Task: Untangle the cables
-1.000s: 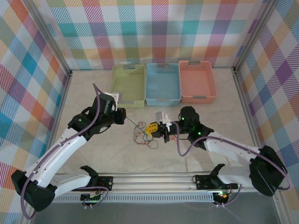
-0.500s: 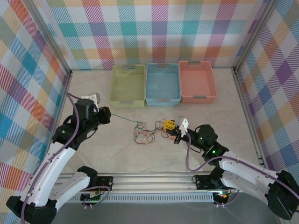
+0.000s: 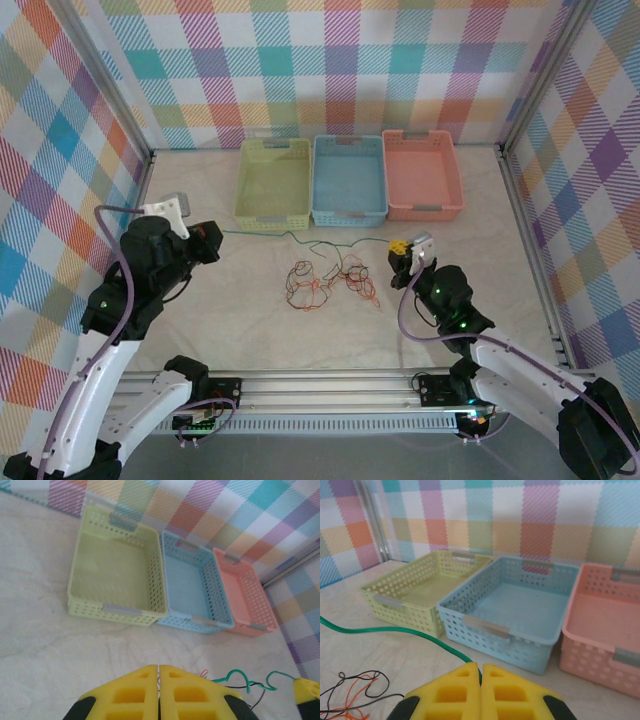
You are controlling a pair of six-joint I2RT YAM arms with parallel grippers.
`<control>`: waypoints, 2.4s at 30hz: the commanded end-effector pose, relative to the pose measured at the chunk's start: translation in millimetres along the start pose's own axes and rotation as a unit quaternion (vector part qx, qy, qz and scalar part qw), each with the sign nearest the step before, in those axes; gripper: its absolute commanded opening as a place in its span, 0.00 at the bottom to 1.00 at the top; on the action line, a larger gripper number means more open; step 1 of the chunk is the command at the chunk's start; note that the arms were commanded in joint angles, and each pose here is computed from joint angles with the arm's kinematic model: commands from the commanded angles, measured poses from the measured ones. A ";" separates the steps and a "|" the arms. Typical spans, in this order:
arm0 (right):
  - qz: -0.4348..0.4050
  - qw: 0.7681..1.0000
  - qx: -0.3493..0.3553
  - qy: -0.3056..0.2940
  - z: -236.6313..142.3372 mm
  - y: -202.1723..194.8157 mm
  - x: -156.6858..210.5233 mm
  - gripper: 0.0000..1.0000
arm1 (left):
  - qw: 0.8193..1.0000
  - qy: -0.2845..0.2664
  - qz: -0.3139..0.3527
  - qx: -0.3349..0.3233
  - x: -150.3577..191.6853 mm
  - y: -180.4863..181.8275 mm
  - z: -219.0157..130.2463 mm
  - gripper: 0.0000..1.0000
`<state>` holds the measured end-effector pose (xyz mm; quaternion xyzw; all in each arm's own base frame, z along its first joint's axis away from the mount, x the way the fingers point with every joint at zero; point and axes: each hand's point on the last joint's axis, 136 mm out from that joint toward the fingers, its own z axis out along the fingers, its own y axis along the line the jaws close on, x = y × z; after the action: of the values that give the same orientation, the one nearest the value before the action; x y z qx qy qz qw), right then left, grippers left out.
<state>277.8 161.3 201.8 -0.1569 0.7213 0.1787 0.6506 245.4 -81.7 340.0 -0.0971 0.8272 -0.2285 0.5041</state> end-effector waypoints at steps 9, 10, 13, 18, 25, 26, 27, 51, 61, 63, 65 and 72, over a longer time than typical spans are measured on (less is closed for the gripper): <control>0.079 0.987 0.109 0.089 7.7 -49.4 47.2 0.00 | 0.991 -0.121 -0.008 0.062 -61.5 -29.8 -59.2 0.00; 0.080 0.987 0.105 0.092 8.5 -48.5 48.9 0.00 | 0.990 -0.126 -0.005 0.068 -64.5 -32.7 -62.0 0.00; 0.076 0.991 0.064 0.094 14.5 -35.1 46.7 0.00 | 0.987 -0.126 0.001 0.095 -69.5 -45.6 -63.0 0.00; 0.053 0.994 -0.072 0.066 22.1 10.8 21.5 0.51 | 0.987 -0.078 0.017 0.139 -65.8 -69.1 -42.9 0.00; 0.037 0.974 -0.224 0.022 10.5 61.3 -4.7 0.64 | 0.985 -0.067 0.033 0.155 -82.5 -87.8 -37.5 0.00; 0.032 0.970 -0.241 0.015 8.6 67.1 -7.5 0.65 | 0.984 -0.067 0.036 0.160 -86.5 -92.0 -39.1 0.00; 0.030 0.966 -0.255 0.011 6.7 72.5 -9.5 0.66 | 0.984 -0.069 0.039 0.157 -90.4 -93.4 -39.3 0.00; -0.085 0.872 -0.482 -0.023 -8.5 171.3 -10.5 0.80 | 0.980 -0.088 0.038 0.176 -122.2 -115.3 -56.9 0.00; -0.100 0.876 -0.469 -0.052 32.1 190.8 -8.9 0.48 | 0.979 -0.082 0.038 0.183 -120.6 -117.9 -62.3 0.00; -0.102 0.888 -0.446 -0.046 35.7 183.5 -2.5 0.15 | 0.980 -0.084 0.043 0.177 -121.4 -116.0 -64.5 0.00; -0.104 0.895 -0.432 -0.046 36.4 176.5 3.4 0.07 | 0.980 -0.090 0.044 0.174 -122.9 -114.9 -68.3 0.00; -0.080 0.936 -0.343 -0.008 44.4 130.1 18.2 0.03 | 0.984 -0.130 0.054 0.106 -131.7 -89.3 -84.6 0.00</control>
<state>240.8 317.8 183.3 -0.4607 0.5739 0.3952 0.5498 238.4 -108.9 507.2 -0.0065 0.7405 -0.3161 0.5930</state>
